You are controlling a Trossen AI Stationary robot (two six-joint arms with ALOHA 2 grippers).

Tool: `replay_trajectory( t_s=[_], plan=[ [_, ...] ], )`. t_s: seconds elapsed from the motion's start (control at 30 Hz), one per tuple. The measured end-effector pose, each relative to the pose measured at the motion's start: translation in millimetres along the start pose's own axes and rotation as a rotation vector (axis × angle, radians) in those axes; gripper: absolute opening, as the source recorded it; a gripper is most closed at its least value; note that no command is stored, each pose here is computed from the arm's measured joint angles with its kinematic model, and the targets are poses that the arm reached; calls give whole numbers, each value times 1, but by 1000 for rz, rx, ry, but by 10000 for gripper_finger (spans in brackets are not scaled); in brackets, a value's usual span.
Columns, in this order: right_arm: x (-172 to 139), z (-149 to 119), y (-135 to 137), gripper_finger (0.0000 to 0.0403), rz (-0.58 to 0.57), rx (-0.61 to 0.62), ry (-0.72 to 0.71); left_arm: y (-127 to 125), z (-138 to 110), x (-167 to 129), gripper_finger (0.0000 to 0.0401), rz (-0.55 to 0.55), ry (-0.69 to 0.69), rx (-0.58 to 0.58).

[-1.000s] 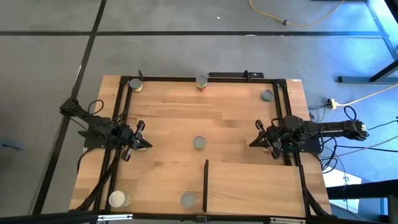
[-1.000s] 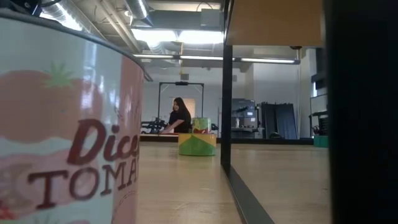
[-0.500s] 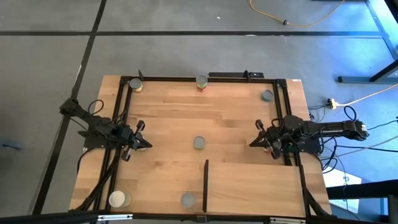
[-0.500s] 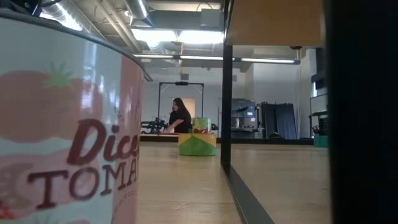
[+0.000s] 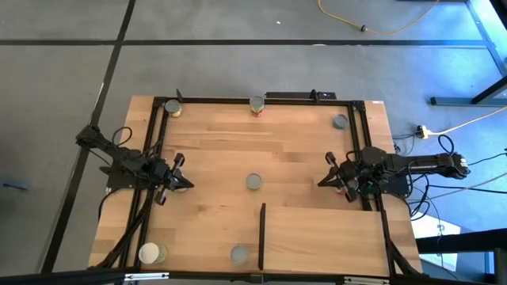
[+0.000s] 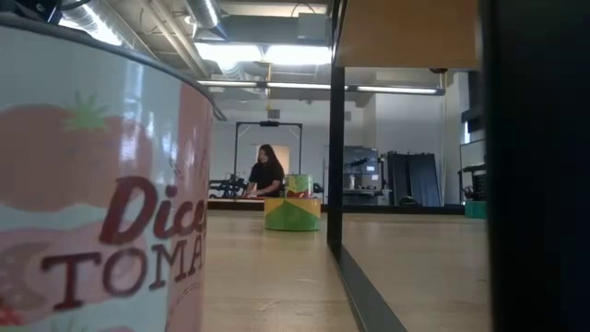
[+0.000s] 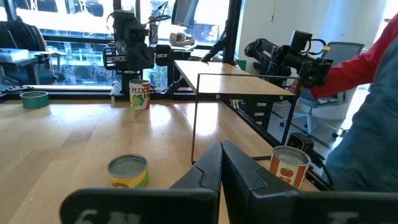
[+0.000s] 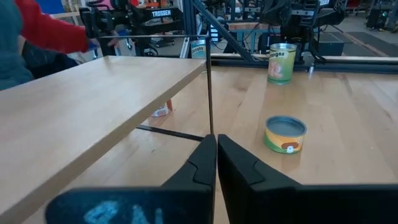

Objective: Pick and place cans onto a shelf
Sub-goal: Put the canned tuna on the shelf

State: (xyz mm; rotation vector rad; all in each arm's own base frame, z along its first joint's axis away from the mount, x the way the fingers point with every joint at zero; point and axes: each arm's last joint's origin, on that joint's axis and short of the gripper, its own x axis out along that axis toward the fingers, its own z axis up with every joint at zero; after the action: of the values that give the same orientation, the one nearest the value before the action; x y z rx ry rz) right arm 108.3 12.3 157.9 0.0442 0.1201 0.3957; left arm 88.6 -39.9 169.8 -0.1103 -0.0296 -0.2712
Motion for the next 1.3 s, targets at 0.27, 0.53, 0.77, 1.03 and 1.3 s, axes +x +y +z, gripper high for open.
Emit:
replay_trajectory(
  t_s=[0.27, 0.53, 0.77, 1.03, 1.3],
  plan=[
    [-4, 29, -2, 19, -129, 39, -206, 4, 9, -1, 0, 159, -66, 37],
    [-30, 108, 4, 19, -313, 133, -252, 6, 55, -12, 0, 309, -195, -32],
    [-58, 173, 12, 19, -517, 262, -33, 7, 103, -18, 0, 456, -158, -39],
    [-62, 228, 12, 19, -644, 457, 179, 1, 161, -7, 0, 567, 16, -137],
    [-52, 248, 4, 19, -798, 769, 304, -6, 188, 9, 0, 649, 139, -475]
  ],
)
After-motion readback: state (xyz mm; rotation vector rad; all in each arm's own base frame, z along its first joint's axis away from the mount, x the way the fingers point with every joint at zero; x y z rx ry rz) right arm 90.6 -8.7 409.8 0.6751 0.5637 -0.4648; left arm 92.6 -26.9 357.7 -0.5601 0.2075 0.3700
